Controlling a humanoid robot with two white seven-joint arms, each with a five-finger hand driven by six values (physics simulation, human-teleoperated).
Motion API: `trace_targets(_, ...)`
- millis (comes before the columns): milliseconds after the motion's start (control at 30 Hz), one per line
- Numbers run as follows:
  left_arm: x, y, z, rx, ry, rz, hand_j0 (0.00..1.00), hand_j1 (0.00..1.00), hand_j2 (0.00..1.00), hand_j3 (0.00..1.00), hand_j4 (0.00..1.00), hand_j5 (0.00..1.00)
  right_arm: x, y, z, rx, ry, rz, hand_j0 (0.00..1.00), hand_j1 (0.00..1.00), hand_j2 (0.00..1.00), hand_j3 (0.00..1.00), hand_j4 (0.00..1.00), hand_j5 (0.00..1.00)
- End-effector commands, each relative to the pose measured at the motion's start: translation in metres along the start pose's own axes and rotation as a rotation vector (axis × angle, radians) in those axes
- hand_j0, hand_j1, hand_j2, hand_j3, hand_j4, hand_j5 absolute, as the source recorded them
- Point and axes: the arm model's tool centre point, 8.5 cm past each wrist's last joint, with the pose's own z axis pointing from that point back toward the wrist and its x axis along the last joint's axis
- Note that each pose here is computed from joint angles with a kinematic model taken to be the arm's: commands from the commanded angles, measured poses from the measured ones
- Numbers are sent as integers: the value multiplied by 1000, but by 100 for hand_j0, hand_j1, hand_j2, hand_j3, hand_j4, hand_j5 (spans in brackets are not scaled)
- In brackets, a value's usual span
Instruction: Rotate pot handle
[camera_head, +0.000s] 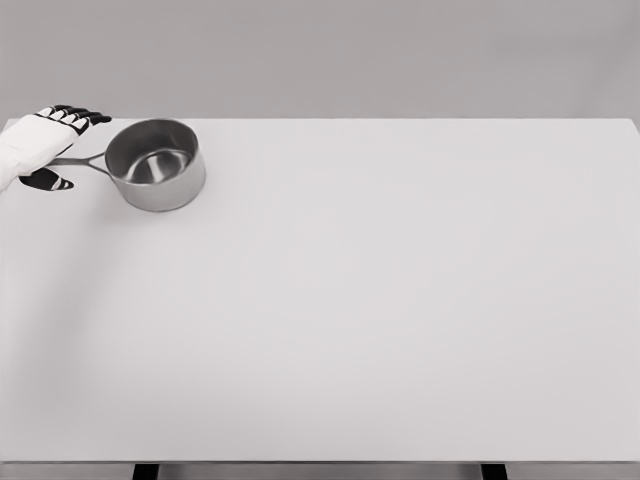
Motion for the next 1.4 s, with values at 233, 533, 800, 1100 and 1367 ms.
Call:
trace_targets(233,-3,3,0,6,10,5,100,100,100,100,100,100,0,0,0,0,0,0,100,100,100,100,100,100)
trace_targets(533,-3,5,-2,5,8,-4,100,100,100,100,100,100,0,0,0,0,0,0,100,100,100,100,100,100)
trace_targets(800,-3,4,-2,-1,11,-3,100,100,100,100,100,100,0,0,0,0,0,0,100,100,100,100,100,100)
trace_targets(1100,-5,7,-5,-6,15,-21,100,100,100,100,100,100,0,0,0,0,0,0,100,100,100,100,100,100)
trace_targets(1367,-3,5,-7,-27,13,-44,100,100,100,100,100,100,0,0,0,0,0,-2,100,100,100,100,100,100)
